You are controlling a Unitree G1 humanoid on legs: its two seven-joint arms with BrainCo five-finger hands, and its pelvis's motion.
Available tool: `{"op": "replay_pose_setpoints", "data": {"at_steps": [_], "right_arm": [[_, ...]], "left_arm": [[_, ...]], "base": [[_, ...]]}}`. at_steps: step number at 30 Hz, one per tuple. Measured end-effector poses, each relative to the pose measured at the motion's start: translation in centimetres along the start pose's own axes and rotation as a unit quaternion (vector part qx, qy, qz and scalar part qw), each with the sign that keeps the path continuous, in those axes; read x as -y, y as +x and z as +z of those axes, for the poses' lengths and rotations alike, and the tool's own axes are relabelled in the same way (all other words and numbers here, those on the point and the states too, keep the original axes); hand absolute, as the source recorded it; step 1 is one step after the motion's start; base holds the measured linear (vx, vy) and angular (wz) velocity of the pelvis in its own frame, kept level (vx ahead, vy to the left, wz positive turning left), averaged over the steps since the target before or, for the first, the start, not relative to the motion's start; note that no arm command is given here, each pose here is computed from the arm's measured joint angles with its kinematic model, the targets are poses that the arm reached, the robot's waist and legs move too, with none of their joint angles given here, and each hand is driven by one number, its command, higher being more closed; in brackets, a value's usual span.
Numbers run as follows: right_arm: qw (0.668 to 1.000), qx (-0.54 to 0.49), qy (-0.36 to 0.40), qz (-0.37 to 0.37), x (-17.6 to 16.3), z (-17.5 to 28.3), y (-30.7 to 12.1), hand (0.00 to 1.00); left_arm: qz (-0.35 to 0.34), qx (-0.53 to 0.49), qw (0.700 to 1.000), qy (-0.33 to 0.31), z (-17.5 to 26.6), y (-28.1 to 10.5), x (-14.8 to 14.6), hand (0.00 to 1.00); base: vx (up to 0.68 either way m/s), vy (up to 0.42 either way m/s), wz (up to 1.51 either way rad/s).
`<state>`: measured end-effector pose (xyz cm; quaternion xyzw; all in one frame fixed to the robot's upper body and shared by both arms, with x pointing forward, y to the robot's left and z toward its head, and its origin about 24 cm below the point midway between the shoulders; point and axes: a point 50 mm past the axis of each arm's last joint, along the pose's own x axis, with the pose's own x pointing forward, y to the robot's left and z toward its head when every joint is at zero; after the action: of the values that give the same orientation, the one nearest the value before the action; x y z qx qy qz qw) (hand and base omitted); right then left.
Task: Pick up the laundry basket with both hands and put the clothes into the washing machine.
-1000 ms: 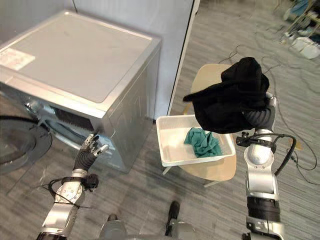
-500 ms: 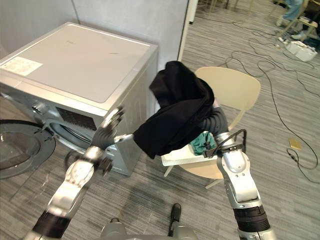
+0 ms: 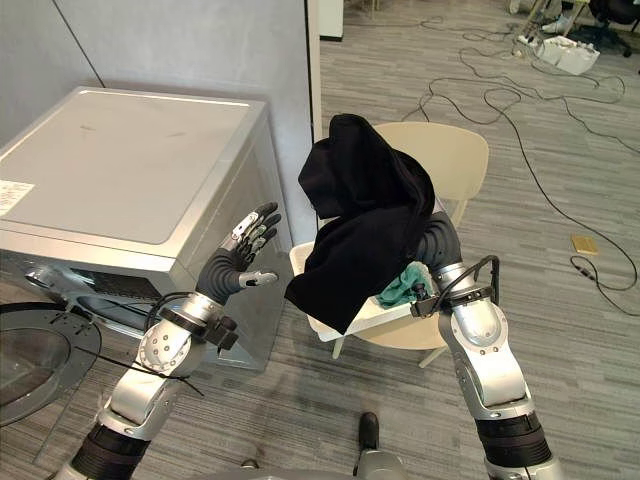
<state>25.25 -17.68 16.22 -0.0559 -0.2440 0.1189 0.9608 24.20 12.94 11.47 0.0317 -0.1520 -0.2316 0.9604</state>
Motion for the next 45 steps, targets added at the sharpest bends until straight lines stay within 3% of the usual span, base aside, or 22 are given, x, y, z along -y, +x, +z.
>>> {"op": "replay_pose_setpoints", "data": {"at_steps": [8, 17, 22, 31, 32, 39, 42, 43, 45], "right_arm": [[0.999, -0.002, 0.035, 0.005, -0.8, -0.3, 0.0, 1.00], [0.994, 0.032, 0.091, 0.048, -3.0, 0.7, 1.9, 1.00], [0.986, 0.043, 0.147, 0.063, -4.7, 1.0, 3.4, 1.00], [0.981, 0.027, 0.184, 0.045, -5.2, 0.2, 3.5, 1.00], [0.981, 0.028, 0.185, 0.044, -5.2, 0.2, 3.5, 1.00], [0.982, 0.023, 0.185, 0.034, -5.3, -0.2, 3.1, 1.00], [0.980, 0.020, 0.194, 0.040, -5.8, -0.4, 2.6, 1.00], [0.978, 0.002, 0.205, 0.050, -6.6, -1.0, 2.0, 0.00], [0.972, -0.015, 0.228, 0.058, -7.5, -1.6, 1.4, 0.00]], "left_arm": [[-0.049, -0.070, 0.996, -0.002, -2.4, 0.7, 0.4, 0.00], [-0.086, -0.033, 0.996, -0.002, -0.7, 8.5, 2.2, 0.00], [-0.065, -0.014, 0.998, -0.020, 0.2, 10.7, 3.2, 0.00], [-0.032, -0.006, 0.999, -0.023, 0.6, 11.1, 3.0, 0.00], [-0.032, -0.004, 0.999, -0.023, 0.7, 11.2, 3.0, 1.00], [-0.022, 0.004, 0.999, -0.027, 1.2, 11.3, 2.7, 1.00], [0.036, 0.022, 0.998, -0.046, 1.9, 11.6, 1.7, 1.00], [0.074, 0.043, 0.994, -0.064, 2.6, 11.8, 1.1, 1.00], [0.094, 0.069, 0.991, -0.068, 3.6, 11.7, 0.7, 1.00]], "base": [[-0.04, 0.015, 0.05], [0.02, -0.001, -0.05], [0.02, 0.002, -0.02], [0.00, 0.000, 0.00], [0.00, 0.000, 0.00], [0.00, 0.000, 0.00], [0.00, 0.000, -0.01], [0.00, 0.000, -0.04], [0.00, 0.000, -0.05]]}}
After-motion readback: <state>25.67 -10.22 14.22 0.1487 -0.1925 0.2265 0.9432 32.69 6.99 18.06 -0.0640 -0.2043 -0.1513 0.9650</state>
